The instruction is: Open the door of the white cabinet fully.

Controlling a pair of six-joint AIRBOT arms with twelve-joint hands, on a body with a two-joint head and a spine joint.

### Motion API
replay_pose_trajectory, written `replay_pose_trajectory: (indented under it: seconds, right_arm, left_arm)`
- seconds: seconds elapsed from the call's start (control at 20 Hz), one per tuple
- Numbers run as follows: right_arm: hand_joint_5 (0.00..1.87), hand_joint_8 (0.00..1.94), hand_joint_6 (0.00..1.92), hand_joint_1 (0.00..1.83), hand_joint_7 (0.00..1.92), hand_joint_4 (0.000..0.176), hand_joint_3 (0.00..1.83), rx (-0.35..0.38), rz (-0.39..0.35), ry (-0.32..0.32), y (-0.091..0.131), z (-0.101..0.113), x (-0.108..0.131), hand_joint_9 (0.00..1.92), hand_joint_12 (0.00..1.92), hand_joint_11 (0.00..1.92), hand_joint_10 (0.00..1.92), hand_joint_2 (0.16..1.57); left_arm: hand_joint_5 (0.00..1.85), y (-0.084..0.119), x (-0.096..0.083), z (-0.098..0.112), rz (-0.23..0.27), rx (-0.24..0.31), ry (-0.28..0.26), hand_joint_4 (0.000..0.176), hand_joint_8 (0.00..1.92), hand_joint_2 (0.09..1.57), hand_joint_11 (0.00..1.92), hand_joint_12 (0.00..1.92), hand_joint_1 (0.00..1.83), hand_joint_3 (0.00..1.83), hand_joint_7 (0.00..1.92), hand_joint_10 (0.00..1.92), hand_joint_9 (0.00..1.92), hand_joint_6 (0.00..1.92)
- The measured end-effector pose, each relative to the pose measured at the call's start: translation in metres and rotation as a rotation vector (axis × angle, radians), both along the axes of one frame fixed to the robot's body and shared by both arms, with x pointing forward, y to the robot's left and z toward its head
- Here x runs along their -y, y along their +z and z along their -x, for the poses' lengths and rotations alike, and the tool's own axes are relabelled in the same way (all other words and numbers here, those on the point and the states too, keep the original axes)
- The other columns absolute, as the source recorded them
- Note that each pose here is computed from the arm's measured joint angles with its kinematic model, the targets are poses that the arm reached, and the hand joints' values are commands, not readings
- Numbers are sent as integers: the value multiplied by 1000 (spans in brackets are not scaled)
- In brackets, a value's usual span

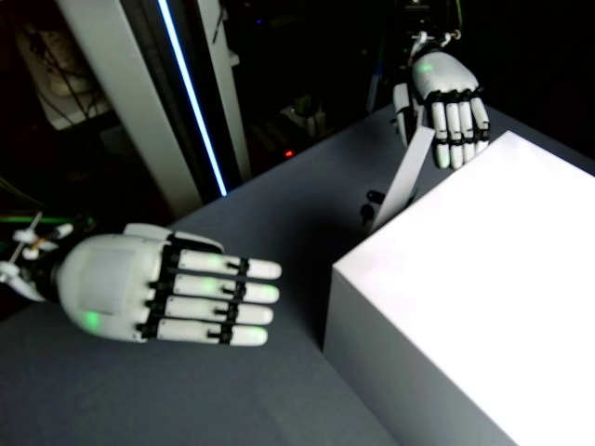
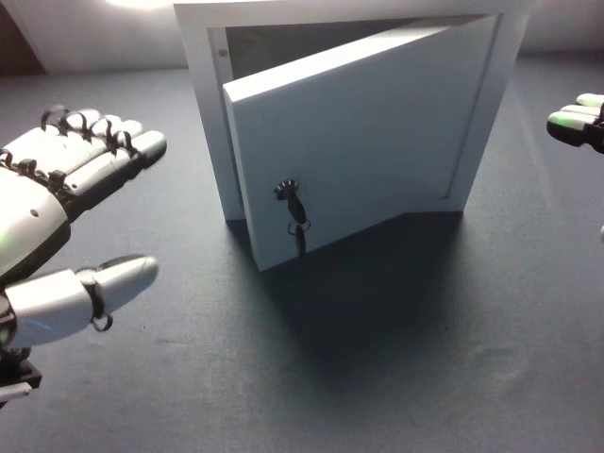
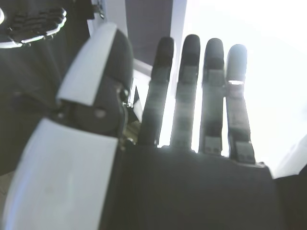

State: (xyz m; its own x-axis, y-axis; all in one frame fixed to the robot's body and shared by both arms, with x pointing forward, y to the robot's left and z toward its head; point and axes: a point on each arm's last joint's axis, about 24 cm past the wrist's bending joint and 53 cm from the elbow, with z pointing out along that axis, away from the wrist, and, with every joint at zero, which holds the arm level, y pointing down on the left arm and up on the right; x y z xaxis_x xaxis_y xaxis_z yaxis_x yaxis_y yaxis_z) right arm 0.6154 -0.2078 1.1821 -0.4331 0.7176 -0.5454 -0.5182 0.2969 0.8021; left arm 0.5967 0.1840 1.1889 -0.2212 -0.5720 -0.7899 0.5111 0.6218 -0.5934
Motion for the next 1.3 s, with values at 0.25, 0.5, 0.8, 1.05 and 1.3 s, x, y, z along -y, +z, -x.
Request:
replay_pose_trajectory:
  seconds: [0.25,0.5,0.8,1.05,1.3]
  right_arm:
    - [203,6,2,580,136,0,4,-10,6,1,-4,0,-1,69,89,43,7,1373]
    - [178,1,0,587,119,0,4,-13,10,-4,-6,-2,1,53,59,39,0,1387]
    - [177,6,2,574,125,0,2,-21,14,-5,-9,-3,0,58,51,51,6,1396]
    - [181,3,3,564,123,0,2,-22,16,-3,-10,-2,0,63,46,71,3,1402]
    - [189,3,2,557,135,0,1,-23,16,-4,-10,-3,0,63,32,68,0,1400]
  left_arm:
    - [28,0,12,-1,10,7,-29,0,6,1307,50,31,0,0,25,8,21,8]
    - [48,1,27,-4,48,19,-57,0,3,1312,51,42,0,0,41,2,44,7]
    - [0,7,36,-15,79,38,-59,0,0,1307,0,0,26,0,0,0,0,0]
    - [0,10,37,-16,76,48,-64,0,0,1288,0,0,2,0,0,0,0,0]
    - [4,15,51,-7,75,67,-114,15,0,1322,26,12,46,8,0,1,3,1]
